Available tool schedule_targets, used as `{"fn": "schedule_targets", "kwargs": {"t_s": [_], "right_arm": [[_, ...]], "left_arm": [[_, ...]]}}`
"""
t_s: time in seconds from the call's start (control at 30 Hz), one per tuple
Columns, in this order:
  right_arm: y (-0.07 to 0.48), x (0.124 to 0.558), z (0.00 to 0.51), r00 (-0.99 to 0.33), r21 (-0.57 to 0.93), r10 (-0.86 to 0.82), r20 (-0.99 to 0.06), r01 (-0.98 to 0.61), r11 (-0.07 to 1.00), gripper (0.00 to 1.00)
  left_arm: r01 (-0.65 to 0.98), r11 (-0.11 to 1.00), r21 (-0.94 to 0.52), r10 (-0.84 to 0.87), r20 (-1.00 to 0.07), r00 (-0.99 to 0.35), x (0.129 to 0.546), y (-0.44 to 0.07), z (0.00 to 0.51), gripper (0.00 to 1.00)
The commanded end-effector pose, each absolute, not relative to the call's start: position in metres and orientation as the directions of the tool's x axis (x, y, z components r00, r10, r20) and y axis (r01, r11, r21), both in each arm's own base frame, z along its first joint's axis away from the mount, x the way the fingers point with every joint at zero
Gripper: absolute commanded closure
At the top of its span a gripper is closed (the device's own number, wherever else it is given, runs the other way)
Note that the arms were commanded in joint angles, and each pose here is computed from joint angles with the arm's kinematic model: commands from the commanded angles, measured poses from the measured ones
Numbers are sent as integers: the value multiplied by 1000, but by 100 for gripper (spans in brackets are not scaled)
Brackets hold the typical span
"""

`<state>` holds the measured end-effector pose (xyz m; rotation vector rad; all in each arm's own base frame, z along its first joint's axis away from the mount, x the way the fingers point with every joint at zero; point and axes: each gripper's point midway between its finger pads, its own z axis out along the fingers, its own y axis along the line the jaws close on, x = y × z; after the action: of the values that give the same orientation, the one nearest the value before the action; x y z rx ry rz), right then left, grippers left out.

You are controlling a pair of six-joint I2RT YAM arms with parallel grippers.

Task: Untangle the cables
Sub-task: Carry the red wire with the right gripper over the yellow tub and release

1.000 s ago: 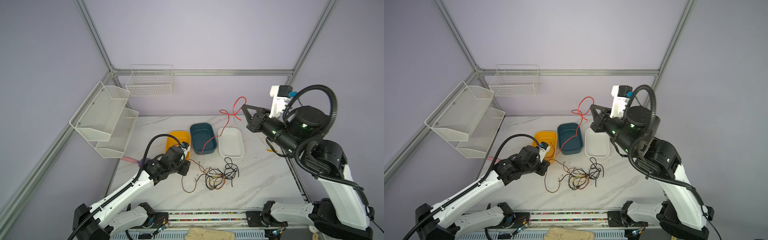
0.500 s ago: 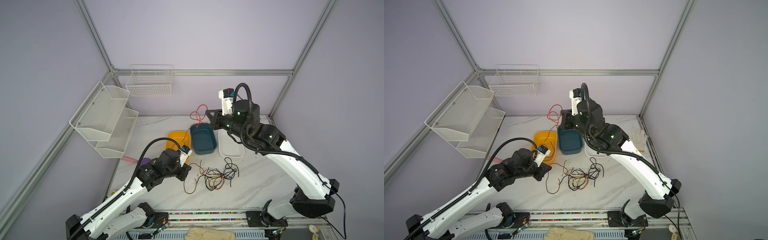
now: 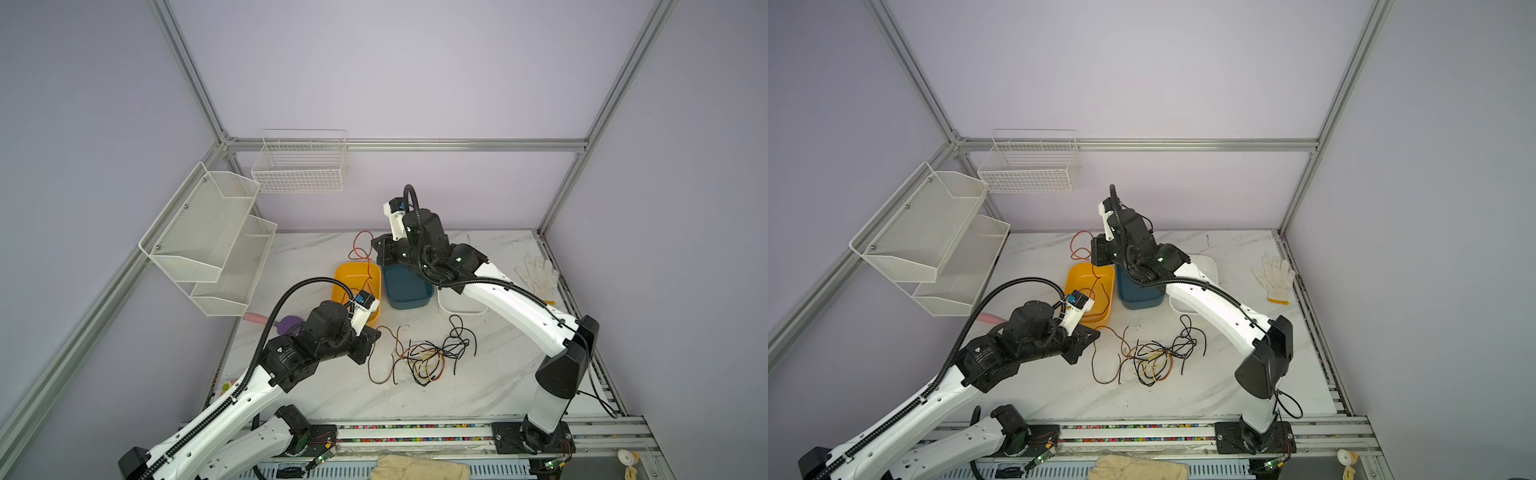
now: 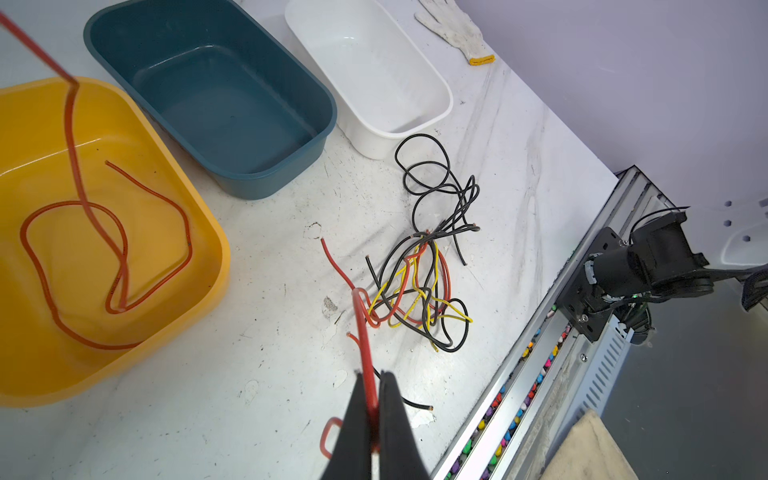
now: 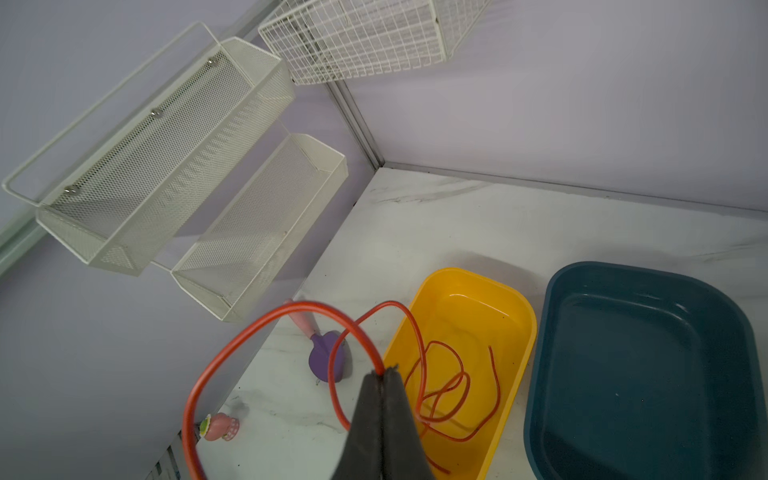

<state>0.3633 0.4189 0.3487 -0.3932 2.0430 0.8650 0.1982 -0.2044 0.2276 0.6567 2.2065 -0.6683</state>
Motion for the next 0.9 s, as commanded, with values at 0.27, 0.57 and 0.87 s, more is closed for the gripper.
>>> {"fn": "schedule_targets", "kwargs": {"t_s": [0.27, 0.57, 0.87], "right_arm": [[452, 393, 243, -669, 414, -68, -740, -534, 737, 100], [462, 399, 167, -760, 416, -128, -637, -479, 773, 100], [458, 394, 152, -775, 403, -155, -613, -475, 782, 94]], "left_arm": [[632, 735, -247, 238, -778, -581, 200, -203, 225, 100], [634, 733, -248, 237, -780, -580, 199, -203, 225, 100], [634, 733, -247, 234, -784, -576, 199, -203, 227, 100]]}}
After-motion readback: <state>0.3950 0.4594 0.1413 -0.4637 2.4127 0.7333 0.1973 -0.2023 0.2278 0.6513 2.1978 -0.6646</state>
